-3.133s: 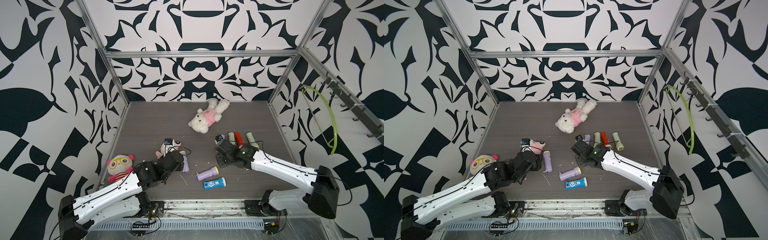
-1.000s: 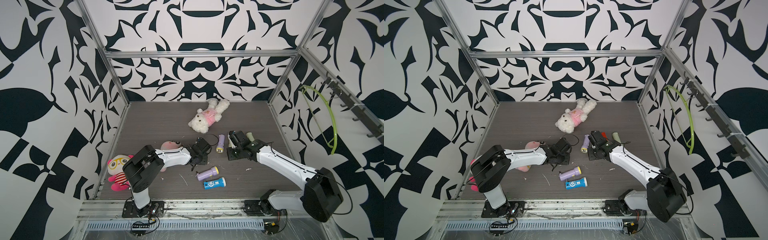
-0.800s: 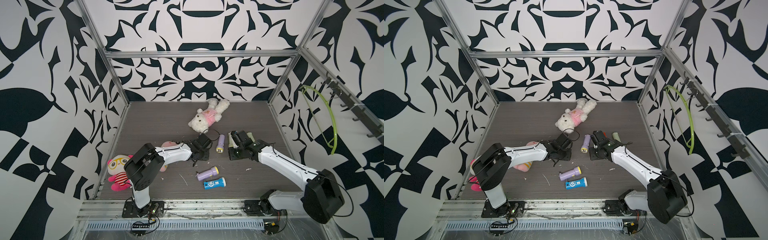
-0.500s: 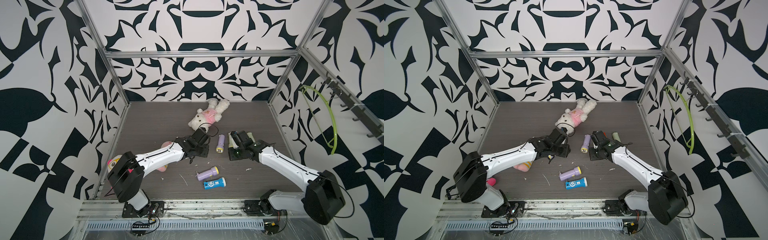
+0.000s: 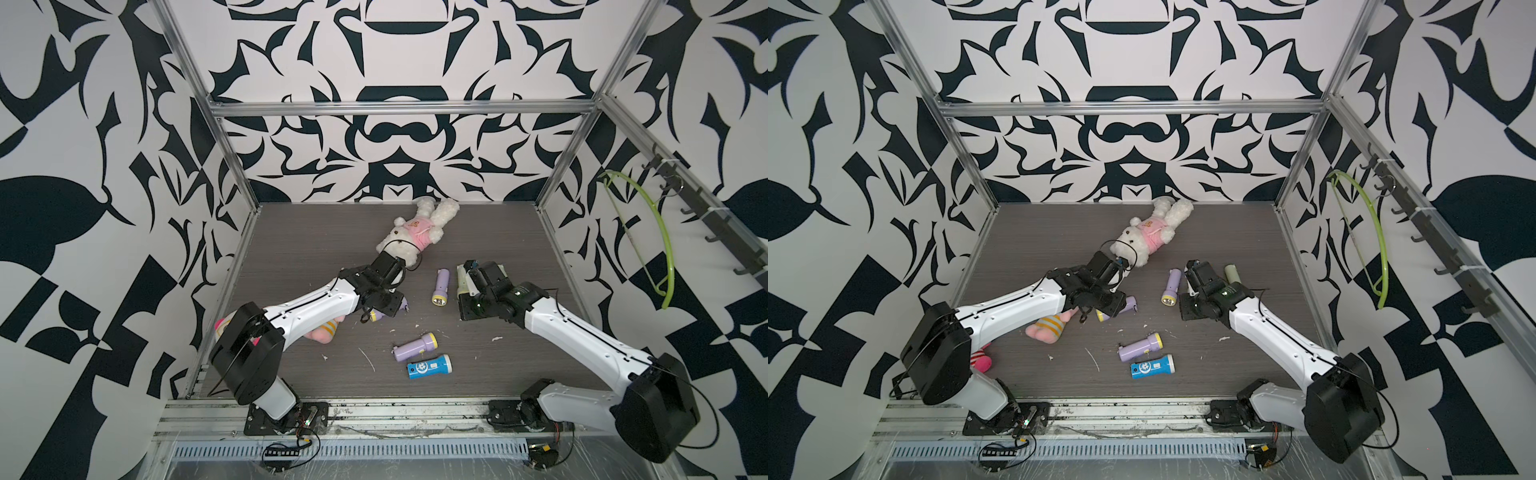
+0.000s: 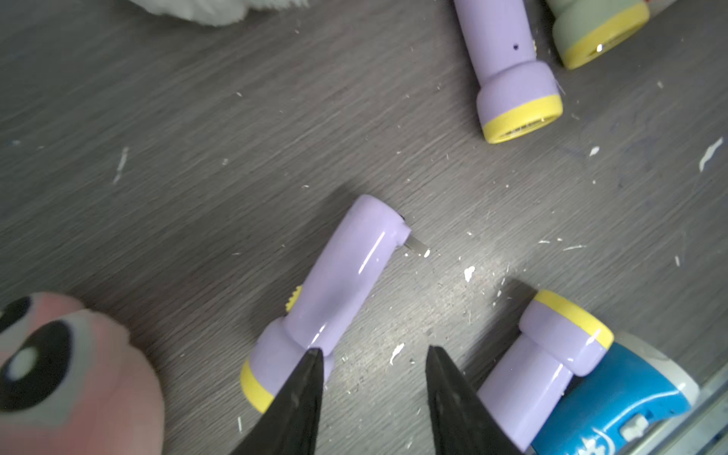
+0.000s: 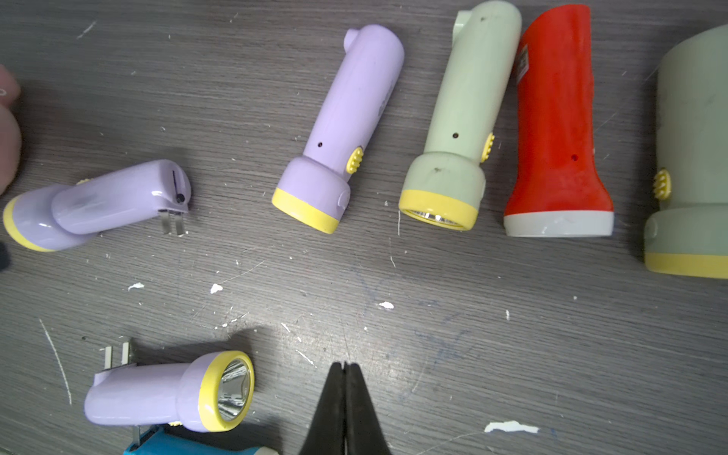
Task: Close the plug at the bottom of the flashlight
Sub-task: Adjust the flashlight at the center of the board, then pick up the flashlight from the center of the board.
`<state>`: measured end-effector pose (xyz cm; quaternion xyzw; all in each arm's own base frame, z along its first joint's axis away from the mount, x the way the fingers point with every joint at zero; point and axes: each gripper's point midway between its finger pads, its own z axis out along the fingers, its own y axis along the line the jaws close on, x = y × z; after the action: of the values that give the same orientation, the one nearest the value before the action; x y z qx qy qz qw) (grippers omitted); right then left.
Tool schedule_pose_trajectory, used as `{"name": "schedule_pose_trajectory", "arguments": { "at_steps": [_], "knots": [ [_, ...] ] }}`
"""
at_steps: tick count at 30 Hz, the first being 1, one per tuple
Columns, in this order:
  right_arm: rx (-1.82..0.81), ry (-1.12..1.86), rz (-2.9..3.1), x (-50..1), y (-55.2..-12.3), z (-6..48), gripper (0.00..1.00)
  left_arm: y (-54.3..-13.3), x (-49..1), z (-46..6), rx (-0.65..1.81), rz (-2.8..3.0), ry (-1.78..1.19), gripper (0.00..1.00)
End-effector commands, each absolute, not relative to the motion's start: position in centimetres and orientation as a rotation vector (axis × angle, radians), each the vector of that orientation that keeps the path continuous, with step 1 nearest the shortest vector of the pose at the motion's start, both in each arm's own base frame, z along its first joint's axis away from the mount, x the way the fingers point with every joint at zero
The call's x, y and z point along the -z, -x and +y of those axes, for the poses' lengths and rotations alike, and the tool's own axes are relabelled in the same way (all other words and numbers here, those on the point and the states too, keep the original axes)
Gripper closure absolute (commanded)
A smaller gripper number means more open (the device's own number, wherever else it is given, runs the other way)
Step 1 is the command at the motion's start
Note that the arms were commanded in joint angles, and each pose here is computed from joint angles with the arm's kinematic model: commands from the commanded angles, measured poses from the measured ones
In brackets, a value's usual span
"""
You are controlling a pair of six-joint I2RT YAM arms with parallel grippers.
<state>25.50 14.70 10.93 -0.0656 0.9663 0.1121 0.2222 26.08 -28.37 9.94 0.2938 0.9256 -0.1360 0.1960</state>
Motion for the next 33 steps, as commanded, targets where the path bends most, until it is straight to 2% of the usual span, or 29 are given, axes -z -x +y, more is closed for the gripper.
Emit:
{"name": "schedule_pose_trajectory", "arguments": {
  "at_steps": [1,15,33],
  "knots": [
    [-0.319,0.188,2.651,-11.4,-25.7,14.7,0.92,-24.9,-10.1,-29.4,0.462,2.602,-0.950,0.52],
    [-0.332,0.197,2.656,-10.9,-26.0,14.6,0.90,-27.1,-6.9,-28.9,0.248,2.636,-1.025,0.53],
    [-0.325,0.188,2.682,-10.0,-26.1,14.4,0.83,-26.8,-2.6,-29.2,0.261,2.731,-1.055,0.52]
  ]
}}
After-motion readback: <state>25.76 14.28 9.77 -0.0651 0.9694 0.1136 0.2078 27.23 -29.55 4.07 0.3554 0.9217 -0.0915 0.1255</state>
